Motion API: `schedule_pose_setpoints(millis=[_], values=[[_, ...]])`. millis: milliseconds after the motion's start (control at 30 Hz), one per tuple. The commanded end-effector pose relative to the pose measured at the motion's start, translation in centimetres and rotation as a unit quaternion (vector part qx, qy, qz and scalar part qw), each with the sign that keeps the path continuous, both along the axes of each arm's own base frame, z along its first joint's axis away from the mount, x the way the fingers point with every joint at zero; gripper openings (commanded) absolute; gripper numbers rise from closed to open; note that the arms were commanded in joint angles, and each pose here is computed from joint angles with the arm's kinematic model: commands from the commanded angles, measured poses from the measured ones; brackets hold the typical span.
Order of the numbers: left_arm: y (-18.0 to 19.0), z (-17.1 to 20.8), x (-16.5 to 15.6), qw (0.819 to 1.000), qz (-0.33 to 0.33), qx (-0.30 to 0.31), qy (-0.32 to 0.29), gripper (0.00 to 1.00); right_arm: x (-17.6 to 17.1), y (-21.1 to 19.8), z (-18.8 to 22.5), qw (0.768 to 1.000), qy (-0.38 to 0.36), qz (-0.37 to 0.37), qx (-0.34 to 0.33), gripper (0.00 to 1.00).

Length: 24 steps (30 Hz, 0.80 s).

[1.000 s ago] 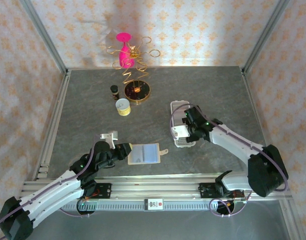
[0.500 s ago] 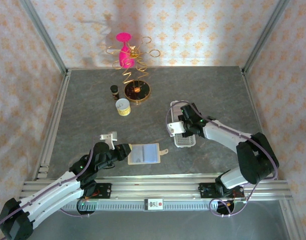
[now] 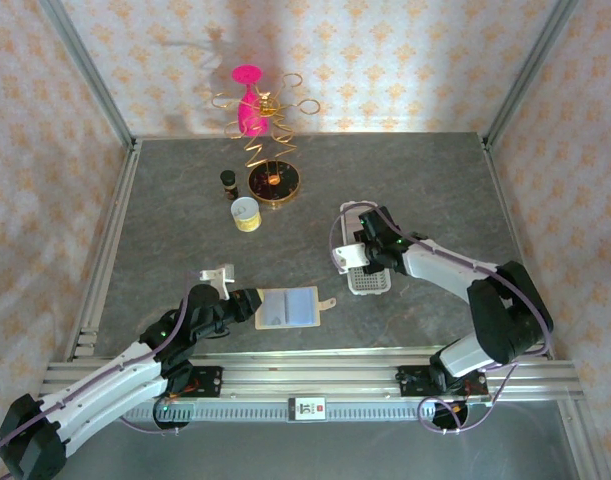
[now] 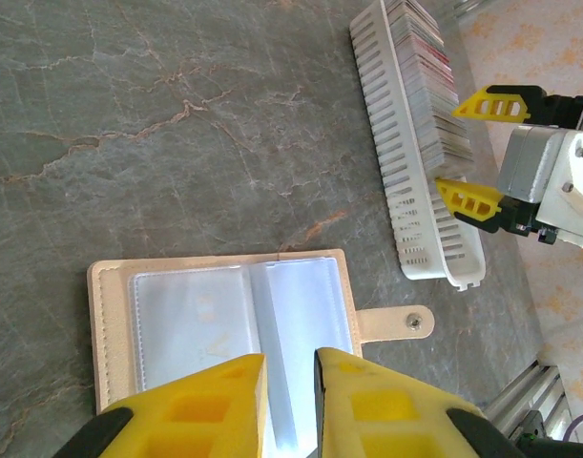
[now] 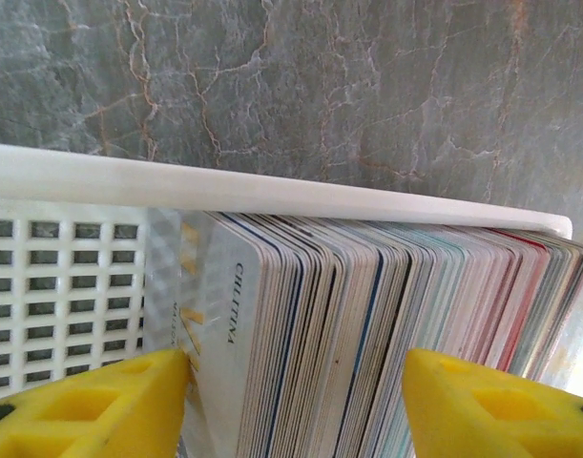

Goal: Put the credit cards into the card holder

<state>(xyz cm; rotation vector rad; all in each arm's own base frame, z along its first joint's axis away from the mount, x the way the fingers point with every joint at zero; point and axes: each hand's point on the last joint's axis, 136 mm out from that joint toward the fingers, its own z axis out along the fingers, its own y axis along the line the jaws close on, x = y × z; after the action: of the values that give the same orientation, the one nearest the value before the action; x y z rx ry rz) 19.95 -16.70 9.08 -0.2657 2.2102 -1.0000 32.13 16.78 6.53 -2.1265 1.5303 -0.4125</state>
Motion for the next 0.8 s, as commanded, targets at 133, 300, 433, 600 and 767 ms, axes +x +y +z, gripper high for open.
schedule_pose_setpoints(millis=[133,300,433,600,767], values=[[-0.3,-0.1,-0.2,1.0,-0.008,-0.005,-0.001,0.21,0.9,-0.7,0.0,1.0,-0.012,-0.013,-0.013,0.53],[-0.3,-0.2,-0.2,1.0,-0.007,-0.001,-0.001,0.21,0.6,-0.9,0.5,1.0,-0.016,-0.015,-0.012,0.45],[-0.2,-0.2,-0.1,1.0,-0.008,0.002,-0.001,0.21,0.5,-1.0,0.8,1.0,-0.019,-0.014,-0.014,0.37],[-0.3,-0.3,-0.2,1.0,-0.01,0.001,0.001,0.21,0.5,-1.1,1.1,1.0,-0.021,-0.015,-0.014,0.27],[-0.3,-0.3,-0.2,1.0,-0.01,0.002,0.001,0.21,0.4,-1.1,1.1,1.0,-0.019,-0.016,-0.013,0.24]])
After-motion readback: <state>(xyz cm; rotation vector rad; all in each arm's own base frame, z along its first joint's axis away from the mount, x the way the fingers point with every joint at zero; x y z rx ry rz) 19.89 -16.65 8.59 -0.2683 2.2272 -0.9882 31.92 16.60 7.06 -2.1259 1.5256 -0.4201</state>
